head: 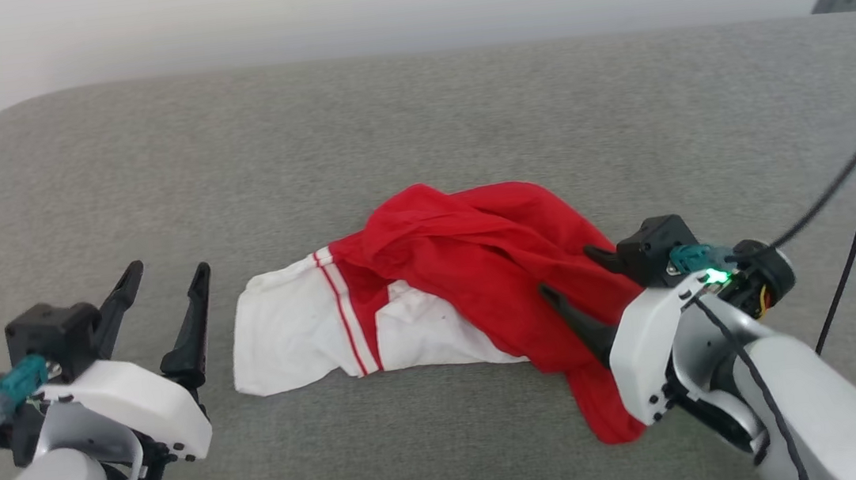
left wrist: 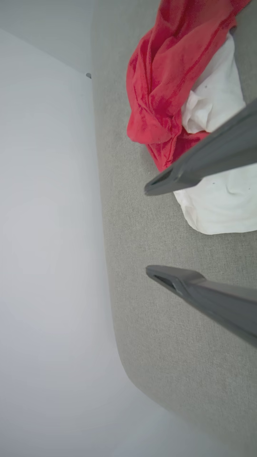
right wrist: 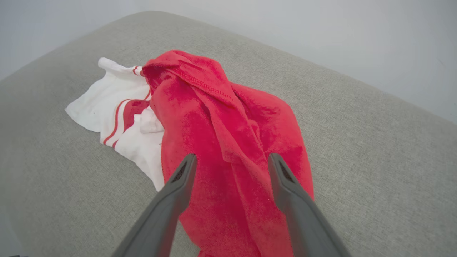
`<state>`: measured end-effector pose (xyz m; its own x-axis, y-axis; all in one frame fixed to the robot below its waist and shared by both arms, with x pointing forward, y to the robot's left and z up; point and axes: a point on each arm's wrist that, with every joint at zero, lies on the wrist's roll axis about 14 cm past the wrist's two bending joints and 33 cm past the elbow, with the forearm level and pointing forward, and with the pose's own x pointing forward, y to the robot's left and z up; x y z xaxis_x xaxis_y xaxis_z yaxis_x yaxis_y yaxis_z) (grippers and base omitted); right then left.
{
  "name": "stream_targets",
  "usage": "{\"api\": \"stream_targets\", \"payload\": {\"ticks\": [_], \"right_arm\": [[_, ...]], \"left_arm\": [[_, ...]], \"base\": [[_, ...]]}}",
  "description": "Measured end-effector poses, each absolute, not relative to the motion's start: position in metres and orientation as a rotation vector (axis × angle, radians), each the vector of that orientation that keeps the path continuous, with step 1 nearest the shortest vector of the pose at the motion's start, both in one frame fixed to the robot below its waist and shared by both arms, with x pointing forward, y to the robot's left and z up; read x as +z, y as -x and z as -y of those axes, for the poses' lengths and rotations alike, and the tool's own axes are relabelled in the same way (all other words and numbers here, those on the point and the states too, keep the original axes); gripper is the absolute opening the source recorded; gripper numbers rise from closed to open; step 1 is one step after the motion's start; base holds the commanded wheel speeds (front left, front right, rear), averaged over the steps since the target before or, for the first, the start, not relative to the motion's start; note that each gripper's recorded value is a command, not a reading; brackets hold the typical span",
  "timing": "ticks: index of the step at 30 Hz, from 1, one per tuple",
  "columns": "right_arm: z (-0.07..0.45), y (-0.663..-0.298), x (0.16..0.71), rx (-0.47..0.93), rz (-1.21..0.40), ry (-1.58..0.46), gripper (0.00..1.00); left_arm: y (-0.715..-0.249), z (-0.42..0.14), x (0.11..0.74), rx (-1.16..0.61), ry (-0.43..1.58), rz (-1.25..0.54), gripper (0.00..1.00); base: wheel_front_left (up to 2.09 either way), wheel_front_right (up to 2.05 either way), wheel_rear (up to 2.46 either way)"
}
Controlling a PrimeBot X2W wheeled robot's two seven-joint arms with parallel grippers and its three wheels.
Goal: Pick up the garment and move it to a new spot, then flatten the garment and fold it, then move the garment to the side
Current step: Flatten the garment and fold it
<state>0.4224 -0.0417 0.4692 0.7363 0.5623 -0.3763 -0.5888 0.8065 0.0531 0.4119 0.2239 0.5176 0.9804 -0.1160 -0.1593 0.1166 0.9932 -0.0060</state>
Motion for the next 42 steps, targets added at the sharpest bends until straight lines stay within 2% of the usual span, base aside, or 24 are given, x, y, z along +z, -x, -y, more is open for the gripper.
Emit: {"api": "stream_targets", "payload": {"ticks": [10, 11, 12, 13, 14, 21, 26, 33, 41, 42], "right_arm": [[0.030, -0.434, 0.445, 0.701, -0.538, 0.251, 1.00], [0.029, -0.435, 0.442, 0.712, -0.555, 0.275, 0.87], [0.027, -0.437, 0.439, 0.716, -0.576, 0.267, 0.49], [0.026, -0.438, 0.434, 0.721, -0.601, 0.281, 0.21], [0.025, -0.438, 0.429, 0.729, -0.622, 0.306, 0.00], [0.006, -0.450, 0.427, 0.783, -0.672, 0.280, 0.00], [0.004, -0.467, 0.451, 0.788, -0.649, 0.253, 0.00], [0.027, -0.519, 0.493, 0.691, -0.559, 0.256, 0.00], [0.054, -0.565, 0.487, 0.560, -0.578, 0.259, 0.00], [0.055, -0.569, 0.484, 0.549, -0.586, 0.255, 0.12]], "left_arm": [[-0.382, -0.234, 0.515, -0.020, 0.055, -0.089, 1.00], [-0.381, -0.236, 0.519, -0.004, 0.065, -0.070, 1.00], [-0.380, -0.239, 0.524, 0.016, 0.073, -0.047, 1.00], [-0.379, -0.242, 0.529, 0.030, 0.076, -0.022, 1.00], [-0.377, -0.244, 0.535, 0.042, 0.077, 0.007, 1.00], [-0.351, -0.263, 0.537, 0.153, 0.116, 0.088, 1.00], [-0.341, -0.264, 0.531, 0.166, 0.141, 0.098, 1.00], [-0.337, -0.264, 0.528, 0.168, 0.160, 0.118, 1.00], [-0.330, -0.265, 0.518, 0.188, 0.176, 0.107, 1.00], [-0.330, -0.266, 0.517, 0.192, 0.174, 0.104, 1.00]], "base": [[0.00, 0.00, 0.00], [0.00, 0.00, 0.00], [0.00, 0.00, 0.00], [0.00, 0.00, 0.00], [0.00, 0.00, 0.00], [0.00, 0.00, 0.00], [0.00, 0.00, 0.00], [0.00, 0.00, 0.00], [0.00, 0.00, 0.00], [0.00, 0.00, 0.00]]}}
